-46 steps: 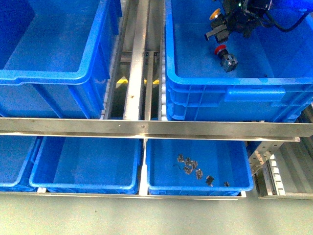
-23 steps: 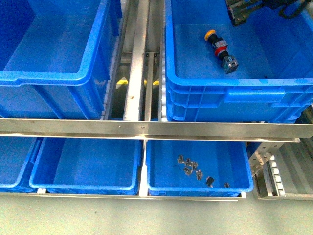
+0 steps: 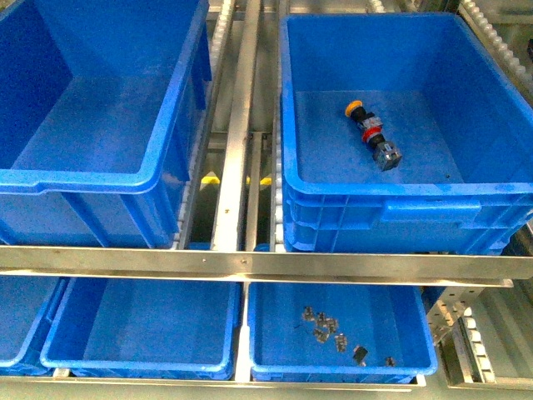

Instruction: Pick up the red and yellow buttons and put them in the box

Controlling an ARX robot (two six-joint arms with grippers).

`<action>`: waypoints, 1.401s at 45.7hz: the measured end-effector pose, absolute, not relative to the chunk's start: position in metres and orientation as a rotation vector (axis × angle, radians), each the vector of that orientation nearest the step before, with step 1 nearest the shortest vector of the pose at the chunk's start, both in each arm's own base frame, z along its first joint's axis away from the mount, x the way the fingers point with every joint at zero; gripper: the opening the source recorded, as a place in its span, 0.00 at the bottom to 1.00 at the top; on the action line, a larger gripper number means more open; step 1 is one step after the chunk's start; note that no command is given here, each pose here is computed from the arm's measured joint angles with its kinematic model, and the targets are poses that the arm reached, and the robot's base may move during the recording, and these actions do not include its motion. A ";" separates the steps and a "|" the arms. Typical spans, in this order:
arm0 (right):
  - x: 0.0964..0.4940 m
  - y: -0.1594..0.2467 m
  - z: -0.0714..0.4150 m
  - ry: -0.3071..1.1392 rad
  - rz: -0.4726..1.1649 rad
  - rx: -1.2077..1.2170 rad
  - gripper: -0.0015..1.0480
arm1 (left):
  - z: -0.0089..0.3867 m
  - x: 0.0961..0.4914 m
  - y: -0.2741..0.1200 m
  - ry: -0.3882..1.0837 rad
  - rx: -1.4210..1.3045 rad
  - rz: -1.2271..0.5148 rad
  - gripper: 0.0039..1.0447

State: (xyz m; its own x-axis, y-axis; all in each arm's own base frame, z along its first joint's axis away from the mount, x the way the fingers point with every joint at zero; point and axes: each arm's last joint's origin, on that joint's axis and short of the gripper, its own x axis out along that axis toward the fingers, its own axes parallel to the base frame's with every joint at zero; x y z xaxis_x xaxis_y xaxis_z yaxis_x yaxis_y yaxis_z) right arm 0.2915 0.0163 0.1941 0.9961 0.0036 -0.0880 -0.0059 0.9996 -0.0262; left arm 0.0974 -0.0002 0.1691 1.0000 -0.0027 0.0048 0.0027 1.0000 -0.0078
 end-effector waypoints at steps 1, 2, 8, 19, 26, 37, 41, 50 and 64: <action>0.284 0.016 0.189 0.066 0.006 -0.022 0.65 | 0.169 0.097 0.000 -0.005 -0.008 -0.003 0.92; 0.277 0.015 0.187 0.048 0.010 -0.020 0.60 | 0.169 0.097 0.000 -0.005 -0.008 -0.003 0.92; 0.244 0.004 0.188 -0.003 0.009 -0.014 0.33 | 0.169 0.097 0.000 -0.005 -0.008 -0.003 0.92; 0.206 0.000 0.176 0.011 -0.001 -0.011 0.03 | 0.169 0.097 0.000 -0.005 -0.008 -0.003 0.92; 0.188 0.000 0.173 0.012 -0.001 -0.011 0.03 | 0.169 0.097 0.000 -0.005 -0.008 -0.003 0.92; 0.163 0.000 0.161 0.021 -0.001 -0.010 0.03 | 0.169 0.097 0.000 -0.005 -0.008 -0.003 0.92; 0.157 0.000 0.162 0.012 -0.001 -0.010 0.03 | 0.169 0.097 0.000 -0.005 -0.008 -0.003 0.92; 0.144 0.000 0.166 0.002 -0.001 -0.010 0.03 | 0.169 0.097 0.000 -0.005 -0.008 -0.003 0.92; 0.131 0.000 0.171 -0.012 -0.001 -0.010 0.03 | 0.169 0.097 0.000 -0.005 -0.008 -0.003 0.92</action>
